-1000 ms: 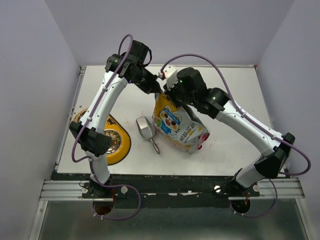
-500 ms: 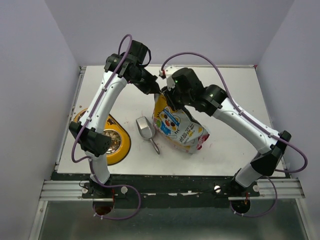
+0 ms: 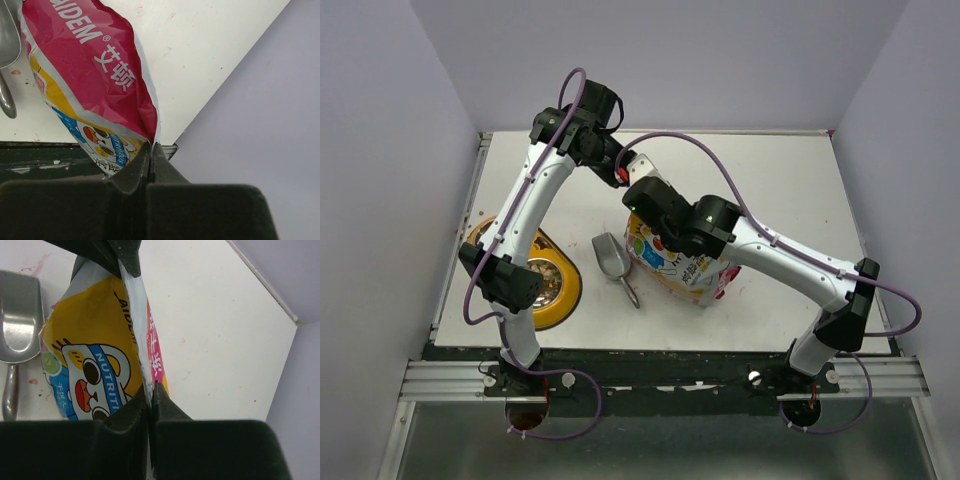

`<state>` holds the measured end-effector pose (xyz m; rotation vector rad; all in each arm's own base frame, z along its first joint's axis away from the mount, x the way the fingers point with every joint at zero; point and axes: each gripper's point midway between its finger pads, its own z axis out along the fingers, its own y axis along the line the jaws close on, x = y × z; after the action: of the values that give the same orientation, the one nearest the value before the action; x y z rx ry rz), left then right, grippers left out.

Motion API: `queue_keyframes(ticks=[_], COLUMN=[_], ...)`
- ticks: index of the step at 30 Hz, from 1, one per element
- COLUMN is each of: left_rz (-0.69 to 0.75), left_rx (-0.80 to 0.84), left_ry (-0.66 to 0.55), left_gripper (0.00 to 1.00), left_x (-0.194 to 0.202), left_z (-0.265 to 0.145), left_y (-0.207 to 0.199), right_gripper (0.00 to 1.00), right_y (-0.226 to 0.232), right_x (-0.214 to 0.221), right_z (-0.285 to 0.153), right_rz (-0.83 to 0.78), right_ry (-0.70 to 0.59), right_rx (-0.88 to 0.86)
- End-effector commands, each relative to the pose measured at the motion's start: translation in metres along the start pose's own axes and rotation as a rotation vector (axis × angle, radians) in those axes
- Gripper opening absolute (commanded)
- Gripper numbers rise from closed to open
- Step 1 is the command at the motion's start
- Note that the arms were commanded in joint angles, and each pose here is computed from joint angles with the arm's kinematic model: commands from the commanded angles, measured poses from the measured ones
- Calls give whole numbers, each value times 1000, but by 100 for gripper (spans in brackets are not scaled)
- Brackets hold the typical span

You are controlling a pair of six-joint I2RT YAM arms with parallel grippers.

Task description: Serve the pet food

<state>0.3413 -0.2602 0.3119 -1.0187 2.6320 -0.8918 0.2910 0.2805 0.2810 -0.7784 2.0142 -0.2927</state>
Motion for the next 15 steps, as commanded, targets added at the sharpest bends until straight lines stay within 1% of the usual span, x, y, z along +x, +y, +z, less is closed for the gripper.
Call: queue_keyframes(ticks=[1, 2, 3, 4, 5, 8, 9, 11, 12, 13, 15], left_rz=[-13, -11, -13, -13, -13, -11, -11, -11, -10, -12, -10], left_rx=[-20, -19, -25, -25, -27, -27, -28, -29, -28, -29, -30], left_ry=[31, 30, 31, 31, 28, 28, 27, 24, 27, 28, 26], left_gripper=[0, 0, 0, 0, 0, 0, 0, 0, 0, 0, 0], left_x=[10, 11, 10, 11, 10, 10, 10, 10, 10, 10, 10], left_z=[-18, -19, -18, -19, -19, -19, -19, -20, -18, -19, -19], left_y=[9, 9, 10, 10, 10, 11, 11, 11, 11, 11, 12], right_gripper=[4, 0, 0, 1, 1, 0, 4, 17, 20, 23, 25], right_y=[-33, -29, -27, -14, -14, -16, -16, -17, -17, -19, -22], right_x=[11, 12, 14, 15, 14, 13, 17, 27, 32, 35, 39], right_z=[-8, -9, -11, -12, -14, -19, -19, -19, -19, -19, -21], right_rz=[-38, -40, -35, -29, -40, 15, 12, -13, -19, -23, -29], right_ry=[30, 30, 26, 29, 9, -1, 20, 57, 68, 62, 53], right_rx=[130, 99, 76, -17, -41, -42, -36, -32, -23, -19, -15])
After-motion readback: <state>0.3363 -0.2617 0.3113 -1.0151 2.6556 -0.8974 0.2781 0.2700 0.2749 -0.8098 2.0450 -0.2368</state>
